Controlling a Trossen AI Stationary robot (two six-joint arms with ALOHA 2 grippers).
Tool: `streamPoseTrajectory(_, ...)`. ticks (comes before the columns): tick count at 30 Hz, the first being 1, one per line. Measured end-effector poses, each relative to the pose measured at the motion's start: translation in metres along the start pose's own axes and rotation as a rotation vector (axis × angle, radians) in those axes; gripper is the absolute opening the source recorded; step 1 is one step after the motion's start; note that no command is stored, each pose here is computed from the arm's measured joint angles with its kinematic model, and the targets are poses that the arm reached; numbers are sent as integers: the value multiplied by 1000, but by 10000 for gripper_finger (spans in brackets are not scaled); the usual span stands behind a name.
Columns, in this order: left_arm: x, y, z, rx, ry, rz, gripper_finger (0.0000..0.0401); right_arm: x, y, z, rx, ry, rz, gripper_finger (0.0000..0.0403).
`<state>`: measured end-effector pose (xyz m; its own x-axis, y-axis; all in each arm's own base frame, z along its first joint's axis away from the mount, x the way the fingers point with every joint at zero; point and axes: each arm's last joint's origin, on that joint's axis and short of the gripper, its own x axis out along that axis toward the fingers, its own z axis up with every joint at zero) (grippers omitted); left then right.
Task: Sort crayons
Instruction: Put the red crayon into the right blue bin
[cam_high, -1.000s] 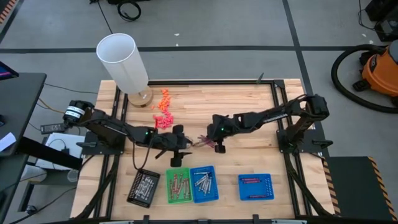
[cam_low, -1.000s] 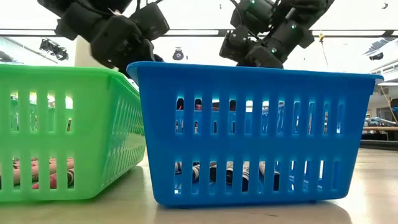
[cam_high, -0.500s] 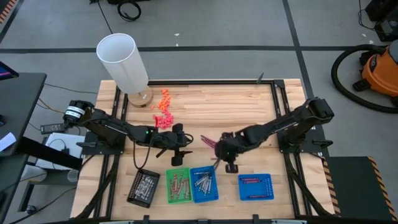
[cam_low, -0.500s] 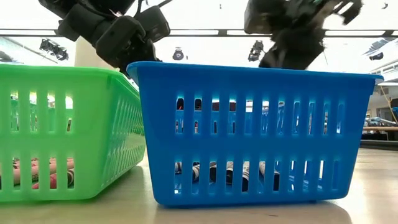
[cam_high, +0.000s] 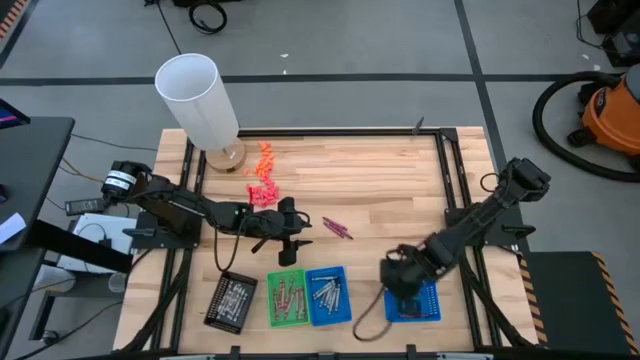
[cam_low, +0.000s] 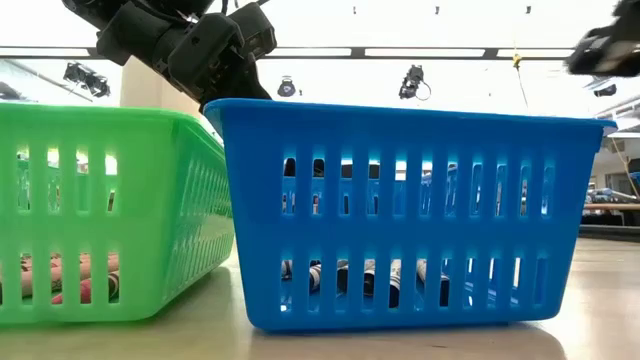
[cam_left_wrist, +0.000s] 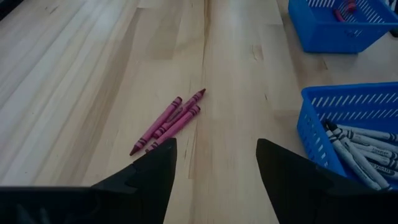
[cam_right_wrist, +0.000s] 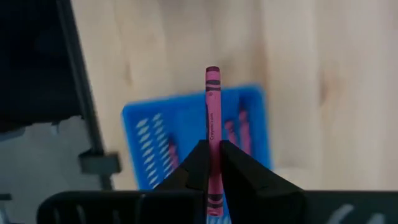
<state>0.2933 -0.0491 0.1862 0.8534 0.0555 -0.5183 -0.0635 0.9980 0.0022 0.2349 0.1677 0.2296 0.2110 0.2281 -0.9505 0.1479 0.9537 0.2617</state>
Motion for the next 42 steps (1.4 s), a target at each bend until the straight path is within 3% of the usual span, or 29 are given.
streamPoseTrajectory(11, 0, 0, 0, 1, 1, -1, 231, 2, 32, -48, 116, -31, -76, 41)
streamPoseTrajectory(20, 0, 0, 0, 1, 1, -1, 231, 1, 31, -61, 183, -30, -156, 85)
streamPoseTrajectory(32, 0, 0, 0, 1, 1, -2, 231, -1, 3, -19, 63, -167, -273, 92)
streamPoseTrajectory(42, 0, 0, 0, 2, 2, -2, 231, 17, -26, 16, -35, -436, -364, 95)
